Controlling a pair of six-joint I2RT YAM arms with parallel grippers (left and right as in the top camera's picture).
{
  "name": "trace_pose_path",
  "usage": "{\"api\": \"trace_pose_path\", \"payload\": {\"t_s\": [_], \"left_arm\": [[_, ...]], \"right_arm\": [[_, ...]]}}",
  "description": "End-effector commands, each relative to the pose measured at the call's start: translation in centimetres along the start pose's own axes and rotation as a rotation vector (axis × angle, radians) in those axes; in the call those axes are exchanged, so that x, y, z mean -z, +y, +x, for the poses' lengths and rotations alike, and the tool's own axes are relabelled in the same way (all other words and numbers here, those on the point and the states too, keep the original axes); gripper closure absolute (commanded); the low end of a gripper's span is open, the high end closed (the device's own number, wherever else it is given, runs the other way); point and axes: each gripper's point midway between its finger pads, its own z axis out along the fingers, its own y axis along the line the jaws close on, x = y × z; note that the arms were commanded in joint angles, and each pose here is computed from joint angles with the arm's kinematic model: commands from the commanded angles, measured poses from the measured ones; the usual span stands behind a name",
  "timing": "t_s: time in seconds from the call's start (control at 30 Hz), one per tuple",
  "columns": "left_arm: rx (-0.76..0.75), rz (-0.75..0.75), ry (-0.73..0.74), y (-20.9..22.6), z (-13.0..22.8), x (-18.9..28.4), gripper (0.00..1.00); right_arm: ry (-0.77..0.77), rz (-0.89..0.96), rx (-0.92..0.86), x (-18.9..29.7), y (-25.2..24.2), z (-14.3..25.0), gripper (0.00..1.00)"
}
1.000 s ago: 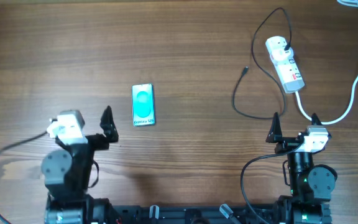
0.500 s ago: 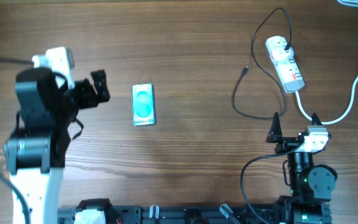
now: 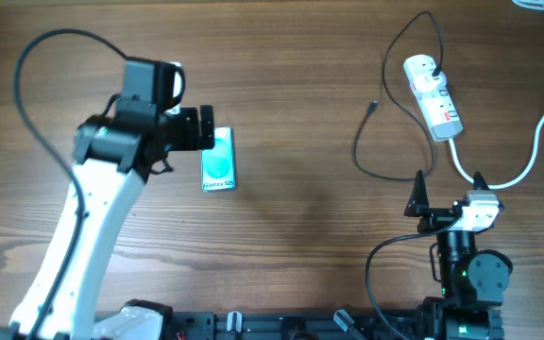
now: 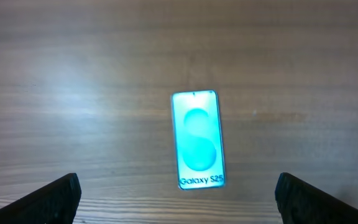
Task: Plug charger to phone and switch on socket
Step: 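Move the left gripper over the Galaxy S25 phone and lower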
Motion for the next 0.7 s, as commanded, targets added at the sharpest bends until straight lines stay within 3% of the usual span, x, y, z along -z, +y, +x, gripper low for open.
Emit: {"api": "trace_pose_path", "payload": {"t_s": [0.0, 0.67], "left_arm": [[0.007, 0.079, 0.080, -1.8, 0.7, -1.9, 0.00], [0.113, 0.040, 0.370, -2.9, 5.1, -12.4, 0.00]], "right_arm": [[-0.010, 0.012, 0.014, 0.0, -0.2, -0.2, 0.00], [-0.010, 0.012, 0.014, 0.0, -0.2, -0.2, 0.00]]}}
